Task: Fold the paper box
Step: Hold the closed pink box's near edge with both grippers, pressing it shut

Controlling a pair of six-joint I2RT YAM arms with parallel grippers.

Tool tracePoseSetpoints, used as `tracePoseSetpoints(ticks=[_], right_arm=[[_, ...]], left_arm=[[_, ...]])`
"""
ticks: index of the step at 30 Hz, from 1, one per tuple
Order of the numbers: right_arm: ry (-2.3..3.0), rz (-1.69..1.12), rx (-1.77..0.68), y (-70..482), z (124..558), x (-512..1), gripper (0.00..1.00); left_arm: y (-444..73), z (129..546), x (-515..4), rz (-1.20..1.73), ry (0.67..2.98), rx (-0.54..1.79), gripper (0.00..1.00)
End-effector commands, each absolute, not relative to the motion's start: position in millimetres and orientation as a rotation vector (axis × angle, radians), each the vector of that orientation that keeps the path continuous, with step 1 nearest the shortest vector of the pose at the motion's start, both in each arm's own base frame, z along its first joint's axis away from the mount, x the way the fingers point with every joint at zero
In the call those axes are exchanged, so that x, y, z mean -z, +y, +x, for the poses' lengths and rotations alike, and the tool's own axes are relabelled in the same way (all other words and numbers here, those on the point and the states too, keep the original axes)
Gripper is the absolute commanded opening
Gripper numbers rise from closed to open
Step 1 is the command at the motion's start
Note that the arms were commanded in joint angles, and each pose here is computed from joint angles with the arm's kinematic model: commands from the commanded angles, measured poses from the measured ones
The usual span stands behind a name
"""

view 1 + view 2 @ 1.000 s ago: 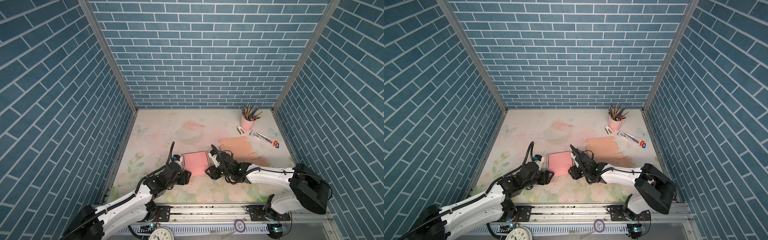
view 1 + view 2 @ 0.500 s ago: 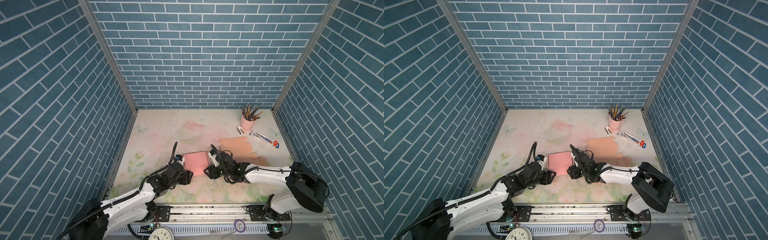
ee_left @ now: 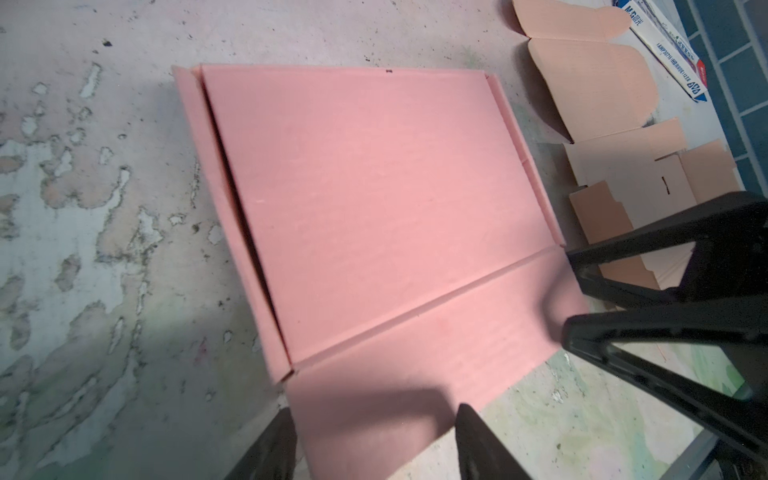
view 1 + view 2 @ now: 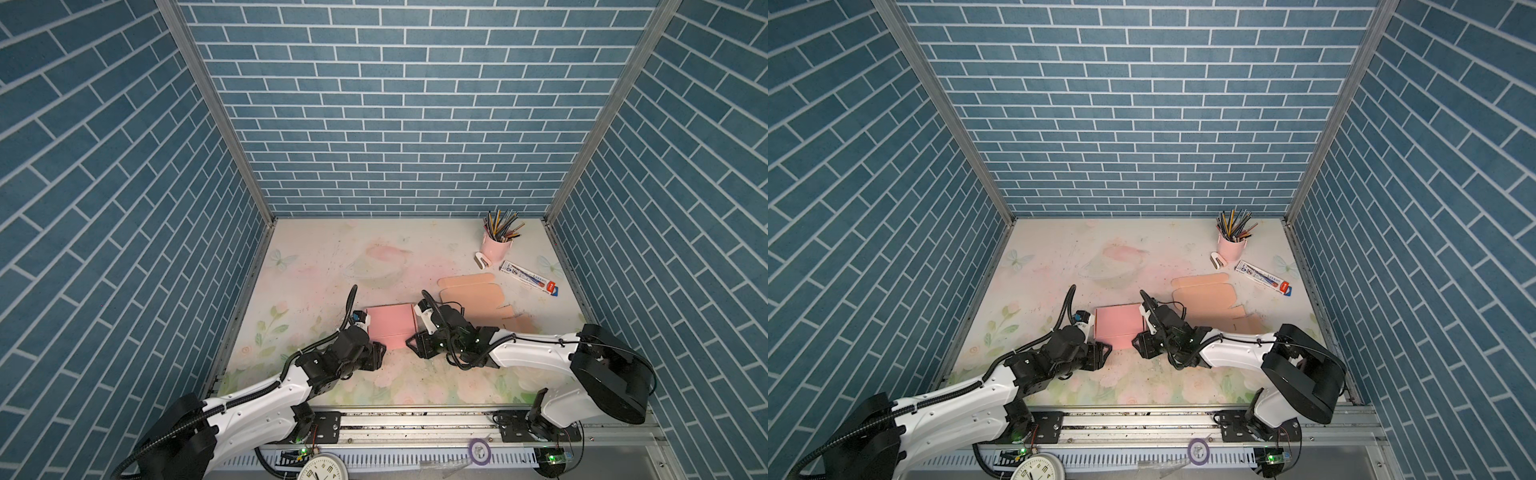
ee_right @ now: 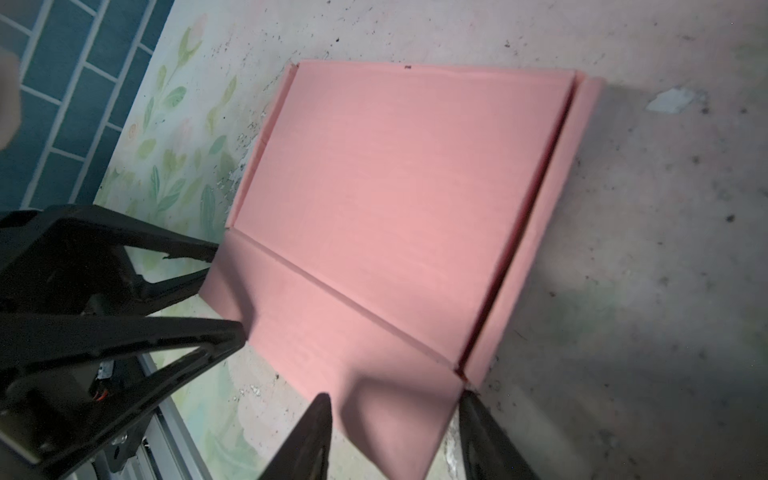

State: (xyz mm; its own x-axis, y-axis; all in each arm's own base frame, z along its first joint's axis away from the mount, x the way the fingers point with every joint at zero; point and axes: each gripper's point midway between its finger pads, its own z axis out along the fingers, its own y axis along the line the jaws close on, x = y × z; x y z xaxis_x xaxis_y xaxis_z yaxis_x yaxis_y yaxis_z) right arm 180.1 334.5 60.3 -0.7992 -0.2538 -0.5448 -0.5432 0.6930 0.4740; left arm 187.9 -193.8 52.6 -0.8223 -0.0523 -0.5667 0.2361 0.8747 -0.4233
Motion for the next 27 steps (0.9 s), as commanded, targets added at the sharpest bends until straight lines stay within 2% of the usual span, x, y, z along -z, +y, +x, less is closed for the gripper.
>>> tracePoseSetpoints(ticks=[1,19,25,27], right_arm=[[2.487,-0.599,-0.876,334,177,-53,0.48],[2.509,-0.61,-0.788,332,184,-43,0.42],[2.512,-0.617,-0.764,332,186,-42,0.42],[2.504,-0.618,-0.769,333,187,-45,0.42]], left_arm=[[-193,189,-51,0.108,2.453,0.644,0.58],[-175,197,-39,0.061,2.447,0.537,0.45],[-173,202,-41,0.051,2.447,0.513,0.44],[-173,203,-47,0.056,2.438,0.514,0.48]])
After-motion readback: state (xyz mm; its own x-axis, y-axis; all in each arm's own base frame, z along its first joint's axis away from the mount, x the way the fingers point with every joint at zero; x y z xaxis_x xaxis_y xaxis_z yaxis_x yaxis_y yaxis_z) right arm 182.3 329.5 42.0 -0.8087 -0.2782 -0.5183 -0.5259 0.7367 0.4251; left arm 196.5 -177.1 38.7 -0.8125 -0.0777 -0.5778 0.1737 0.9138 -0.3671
